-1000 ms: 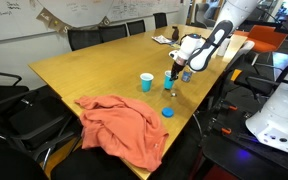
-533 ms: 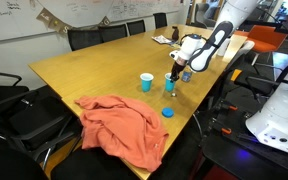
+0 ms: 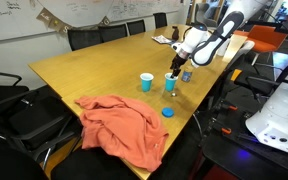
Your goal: Move the blue cup on the right to the left
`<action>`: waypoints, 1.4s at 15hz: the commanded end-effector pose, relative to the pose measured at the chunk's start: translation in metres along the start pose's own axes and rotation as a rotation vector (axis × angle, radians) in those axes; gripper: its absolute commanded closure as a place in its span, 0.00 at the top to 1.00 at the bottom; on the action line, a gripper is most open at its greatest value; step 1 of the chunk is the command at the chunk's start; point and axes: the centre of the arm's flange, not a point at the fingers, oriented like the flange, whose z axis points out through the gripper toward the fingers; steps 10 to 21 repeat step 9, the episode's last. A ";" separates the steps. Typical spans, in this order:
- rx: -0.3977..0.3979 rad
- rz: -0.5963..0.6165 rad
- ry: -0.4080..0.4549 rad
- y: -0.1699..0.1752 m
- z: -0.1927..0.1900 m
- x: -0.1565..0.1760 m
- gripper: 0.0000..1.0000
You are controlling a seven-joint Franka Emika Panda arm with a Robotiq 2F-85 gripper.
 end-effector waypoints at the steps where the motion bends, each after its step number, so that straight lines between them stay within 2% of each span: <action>1: -0.005 0.111 -0.020 0.012 -0.063 -0.012 1.00; 6: -0.007 0.244 -0.008 0.031 -0.098 -0.016 1.00; 9: -0.003 0.281 -0.004 0.038 -0.107 -0.016 1.00; 21: -0.003 0.281 -0.004 0.038 -0.107 -0.016 1.00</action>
